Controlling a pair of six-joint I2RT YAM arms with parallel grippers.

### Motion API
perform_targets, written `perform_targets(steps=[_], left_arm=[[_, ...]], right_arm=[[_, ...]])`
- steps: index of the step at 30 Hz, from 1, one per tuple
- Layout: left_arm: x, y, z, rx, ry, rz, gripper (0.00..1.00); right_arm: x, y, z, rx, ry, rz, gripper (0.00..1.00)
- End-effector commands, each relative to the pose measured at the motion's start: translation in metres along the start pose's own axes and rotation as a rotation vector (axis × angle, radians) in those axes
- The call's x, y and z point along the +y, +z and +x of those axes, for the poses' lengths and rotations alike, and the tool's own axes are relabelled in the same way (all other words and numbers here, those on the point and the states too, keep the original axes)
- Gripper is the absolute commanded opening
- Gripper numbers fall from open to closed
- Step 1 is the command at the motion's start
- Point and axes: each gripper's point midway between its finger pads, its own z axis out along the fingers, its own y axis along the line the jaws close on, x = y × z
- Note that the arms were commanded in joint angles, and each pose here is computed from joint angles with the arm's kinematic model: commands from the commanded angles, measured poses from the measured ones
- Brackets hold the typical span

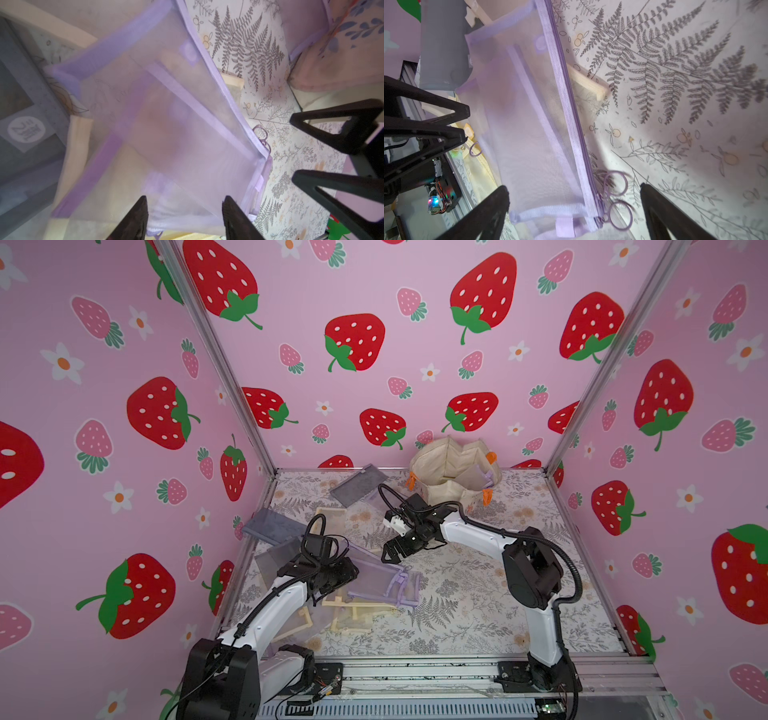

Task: Put the pencil pouch into the canvas bag
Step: Pick up the pencil pouch.

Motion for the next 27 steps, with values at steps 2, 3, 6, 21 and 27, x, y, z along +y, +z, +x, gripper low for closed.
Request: perform_targets(steps=[2, 3, 6, 21, 27], left_arm=[[-0.006, 0.01, -0.015, -0.033, -0.042, 0.065, 0.59], [-0.005, 0.013, -0.016, -0.031, -0.049, 0.065, 0.59], [-0.005, 0.021, -0.019, -0.026, -0.067, 0.081, 0.59], [-0.035, 0.036, -0.043, -0.069, -0.046, 0.234, 0.25], [-0.05, 0.033, -0.043, -0.075, -0.022, 0.288, 0.24]], right_arm=[[0.006, 0.024, 0.002, 0.021, 0.023, -0.082, 0.99], [0.005, 0.029, 0.005, 0.031, 0.029, -0.091, 0.98], [0.006, 0.04, 0.013, 0.049, 0.037, -0.113, 0.94], [0.038, 0.03, 0.022, -0.025, -0.022, -0.223, 0.62], [0.046, 0.016, 0.017, -0.058, -0.049, -0.233, 0.5]])
